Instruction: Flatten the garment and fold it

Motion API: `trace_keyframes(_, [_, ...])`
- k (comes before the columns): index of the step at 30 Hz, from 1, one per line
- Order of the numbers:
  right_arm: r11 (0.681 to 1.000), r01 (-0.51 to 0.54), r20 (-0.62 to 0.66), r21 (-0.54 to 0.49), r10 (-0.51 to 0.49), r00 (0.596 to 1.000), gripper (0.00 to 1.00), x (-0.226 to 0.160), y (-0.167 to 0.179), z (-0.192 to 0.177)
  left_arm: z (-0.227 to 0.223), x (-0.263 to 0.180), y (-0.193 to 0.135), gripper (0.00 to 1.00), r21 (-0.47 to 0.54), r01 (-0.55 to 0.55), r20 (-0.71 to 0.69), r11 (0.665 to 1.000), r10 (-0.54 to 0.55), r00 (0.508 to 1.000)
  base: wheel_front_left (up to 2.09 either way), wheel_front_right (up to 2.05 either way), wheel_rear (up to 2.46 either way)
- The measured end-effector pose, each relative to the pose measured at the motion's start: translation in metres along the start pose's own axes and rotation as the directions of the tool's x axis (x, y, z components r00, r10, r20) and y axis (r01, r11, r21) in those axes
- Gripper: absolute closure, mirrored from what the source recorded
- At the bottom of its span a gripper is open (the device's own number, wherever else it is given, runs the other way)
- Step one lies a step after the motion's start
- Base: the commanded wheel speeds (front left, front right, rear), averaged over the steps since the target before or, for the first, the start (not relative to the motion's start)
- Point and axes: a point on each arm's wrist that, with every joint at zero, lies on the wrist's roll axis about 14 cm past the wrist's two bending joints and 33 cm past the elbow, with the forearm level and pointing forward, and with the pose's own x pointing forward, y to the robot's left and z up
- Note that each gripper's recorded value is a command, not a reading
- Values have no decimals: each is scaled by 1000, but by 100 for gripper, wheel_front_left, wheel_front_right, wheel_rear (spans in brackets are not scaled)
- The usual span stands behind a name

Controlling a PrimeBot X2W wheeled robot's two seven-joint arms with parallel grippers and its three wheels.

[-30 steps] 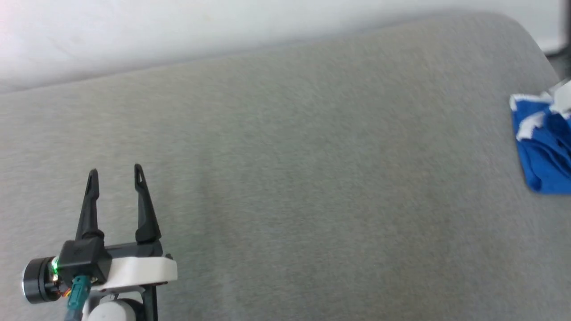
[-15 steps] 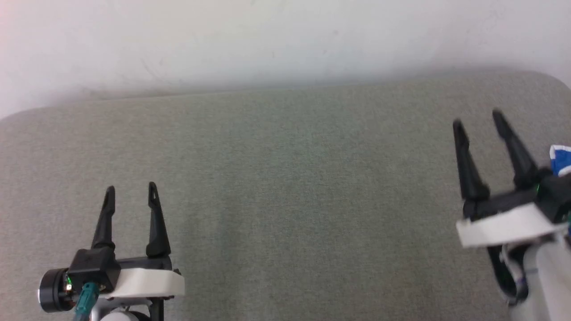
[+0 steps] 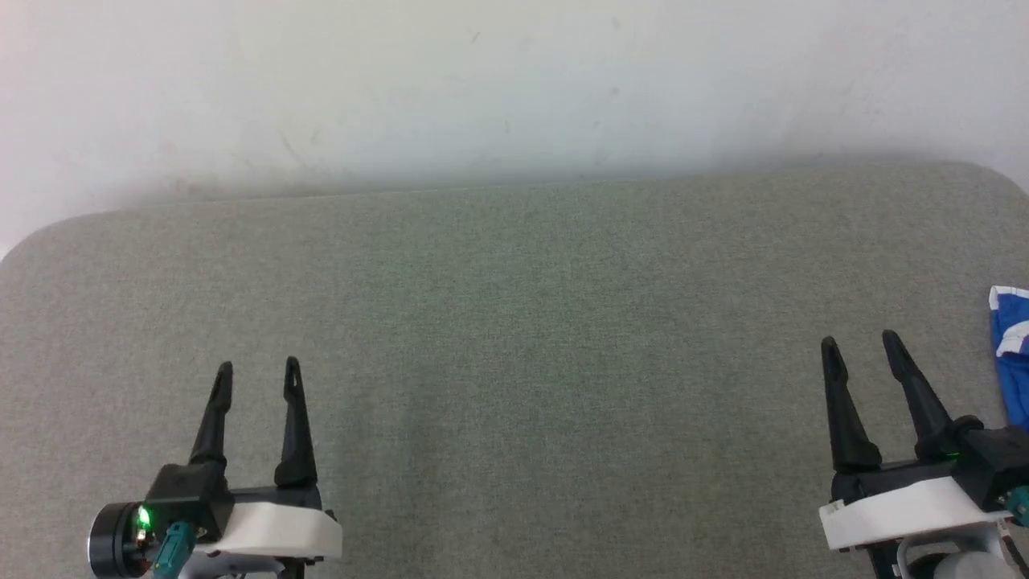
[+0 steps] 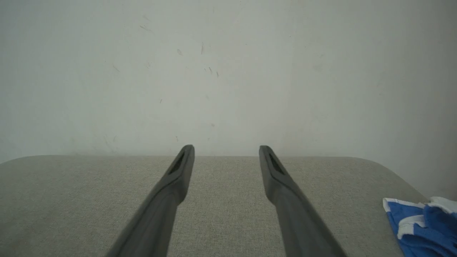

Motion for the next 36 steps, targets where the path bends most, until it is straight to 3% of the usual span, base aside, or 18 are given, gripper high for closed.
trace_keyframes(36, [1000, -11, -52, -22, 10, 999, 100, -1, 4, -4, -4, 0, -5, 100, 2, 17, -48, 1000, -17, 999, 0, 0, 0])
